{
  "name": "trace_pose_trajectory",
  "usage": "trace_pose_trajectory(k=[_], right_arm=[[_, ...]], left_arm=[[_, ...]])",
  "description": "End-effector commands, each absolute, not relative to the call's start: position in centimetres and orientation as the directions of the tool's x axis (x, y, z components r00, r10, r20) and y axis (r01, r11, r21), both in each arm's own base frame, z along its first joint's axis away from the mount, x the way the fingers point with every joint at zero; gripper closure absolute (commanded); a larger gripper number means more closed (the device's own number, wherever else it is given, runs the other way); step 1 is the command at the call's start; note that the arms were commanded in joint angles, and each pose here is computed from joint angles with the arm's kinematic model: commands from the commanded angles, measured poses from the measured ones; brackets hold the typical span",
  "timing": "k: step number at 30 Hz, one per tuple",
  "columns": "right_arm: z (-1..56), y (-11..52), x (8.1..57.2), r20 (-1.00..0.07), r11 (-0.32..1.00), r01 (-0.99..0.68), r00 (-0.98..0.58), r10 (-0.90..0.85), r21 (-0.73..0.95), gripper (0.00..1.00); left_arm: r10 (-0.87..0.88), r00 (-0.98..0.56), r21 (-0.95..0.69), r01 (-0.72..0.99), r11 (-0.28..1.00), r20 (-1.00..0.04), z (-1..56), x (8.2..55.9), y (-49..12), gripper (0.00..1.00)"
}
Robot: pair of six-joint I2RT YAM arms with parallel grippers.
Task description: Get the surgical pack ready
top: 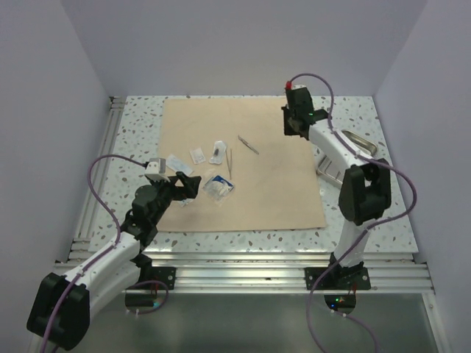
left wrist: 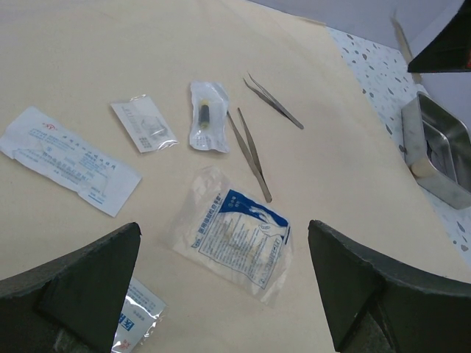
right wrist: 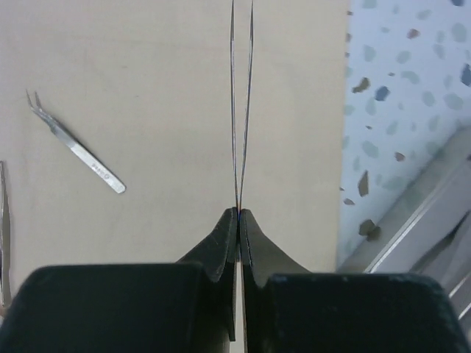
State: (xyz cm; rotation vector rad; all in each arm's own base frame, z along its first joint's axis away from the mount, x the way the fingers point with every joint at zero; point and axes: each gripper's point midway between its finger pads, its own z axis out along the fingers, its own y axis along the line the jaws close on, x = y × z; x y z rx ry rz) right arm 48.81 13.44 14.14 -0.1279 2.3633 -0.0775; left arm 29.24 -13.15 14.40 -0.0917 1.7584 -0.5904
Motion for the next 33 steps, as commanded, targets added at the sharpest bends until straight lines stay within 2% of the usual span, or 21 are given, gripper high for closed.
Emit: trace_pose_trajectory(k=[1,3,9,20,27,31,32,33], right_arm=[[16.4,7.3,47.6,-0.743,0.987,0.158,-0.663,0.097,-0.012,1.00],[17.2,3.4,46.6,-0.754,0.960,0.273,-0.617,0.227,0.065,1.00],[12.7,-4.7,42.4,-0.701,0.854,0.494,-0.550,0.454,0.165,1.00],[6.1,-6.5,42.0,-0.605,0.814,0.566,-0.604,0.519,0.133,1.00],[4.0,-7.2,42.5,-0.588,0.791,0.605,-0.608,0.534,0.093,1.00],[4.5,-6.9,43.0,-0.589,0.806,0.581,-0.615,0.524,0.111,0.88],[5.2,-6.9,43.0,-0.602,0.808,0.578,-0.606,0.520,0.117,0.80],[5.8,-7.0,43.2,-0.618,0.812,0.571,-0.597,0.512,0.121,0.76]], left_arm=[[-0.370,-0.230,-0.426,0.283,0.860,-0.900,16.4,29.7,-13.6,0.00],[-0.372,-0.230,-0.428,0.287,0.857,-0.899,16.5,29.7,-13.7,0.00],[-0.374,-0.232,-0.431,0.291,0.854,-0.898,16.5,29.6,-13.8,0.00],[-0.375,-0.228,-0.431,0.291,0.854,-0.898,16.6,29.6,-13.7,0.00],[-0.374,-0.229,-0.430,0.293,0.854,-0.899,16.6,29.5,-13.7,0.00],[-0.374,-0.228,-0.429,0.291,0.855,-0.899,16.6,29.5,-13.7,0.00],[-0.374,-0.229,-0.430,0.293,0.854,-0.899,16.6,29.5,-13.7,0.00],[-0.374,-0.227,-0.430,0.293,0.854,-0.899,16.7,29.5,-13.7,0.00]])
